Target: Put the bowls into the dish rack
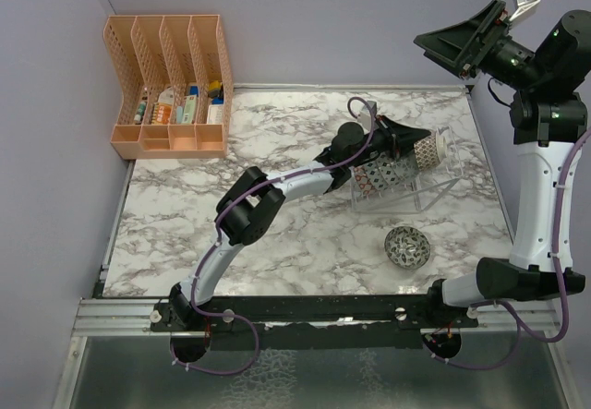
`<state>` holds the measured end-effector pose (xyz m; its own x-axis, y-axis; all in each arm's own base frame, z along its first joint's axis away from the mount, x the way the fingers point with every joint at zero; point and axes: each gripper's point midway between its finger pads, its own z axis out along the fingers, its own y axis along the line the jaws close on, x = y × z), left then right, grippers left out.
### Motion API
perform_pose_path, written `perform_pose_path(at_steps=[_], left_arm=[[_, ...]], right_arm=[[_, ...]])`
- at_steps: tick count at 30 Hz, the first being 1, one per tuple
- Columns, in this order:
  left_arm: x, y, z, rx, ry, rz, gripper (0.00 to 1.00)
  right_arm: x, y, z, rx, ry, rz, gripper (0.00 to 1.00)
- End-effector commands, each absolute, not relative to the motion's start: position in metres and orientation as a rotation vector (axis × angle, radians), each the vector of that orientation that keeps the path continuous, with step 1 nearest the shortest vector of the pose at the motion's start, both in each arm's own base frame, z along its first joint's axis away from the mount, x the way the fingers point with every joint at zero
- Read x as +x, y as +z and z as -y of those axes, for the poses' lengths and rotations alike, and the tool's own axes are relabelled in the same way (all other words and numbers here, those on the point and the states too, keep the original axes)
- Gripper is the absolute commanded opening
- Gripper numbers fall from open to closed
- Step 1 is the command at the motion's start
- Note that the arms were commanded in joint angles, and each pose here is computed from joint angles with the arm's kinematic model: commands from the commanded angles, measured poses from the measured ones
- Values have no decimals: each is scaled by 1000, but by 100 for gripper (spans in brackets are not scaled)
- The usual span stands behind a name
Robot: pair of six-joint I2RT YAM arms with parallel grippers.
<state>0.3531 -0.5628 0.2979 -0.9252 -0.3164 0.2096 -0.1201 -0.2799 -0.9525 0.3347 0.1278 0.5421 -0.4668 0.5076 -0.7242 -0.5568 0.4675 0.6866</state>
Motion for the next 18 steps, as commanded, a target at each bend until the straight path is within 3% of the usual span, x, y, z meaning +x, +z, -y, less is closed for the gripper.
perform_pose_path(at_steps=[1,5,18], left_arm=[[349,329,563,-511,-2447,-1702,0],[352,327,563,-520,-2441,-1715,1],[353,311,568,-523,-2369,-1865,30]], right_arm=[[341,534,-125,-44,1217,-1661,99],[344,532,-124,-40,1221,-1667,99],[346,525,-124,-32,1218,-1683,99]])
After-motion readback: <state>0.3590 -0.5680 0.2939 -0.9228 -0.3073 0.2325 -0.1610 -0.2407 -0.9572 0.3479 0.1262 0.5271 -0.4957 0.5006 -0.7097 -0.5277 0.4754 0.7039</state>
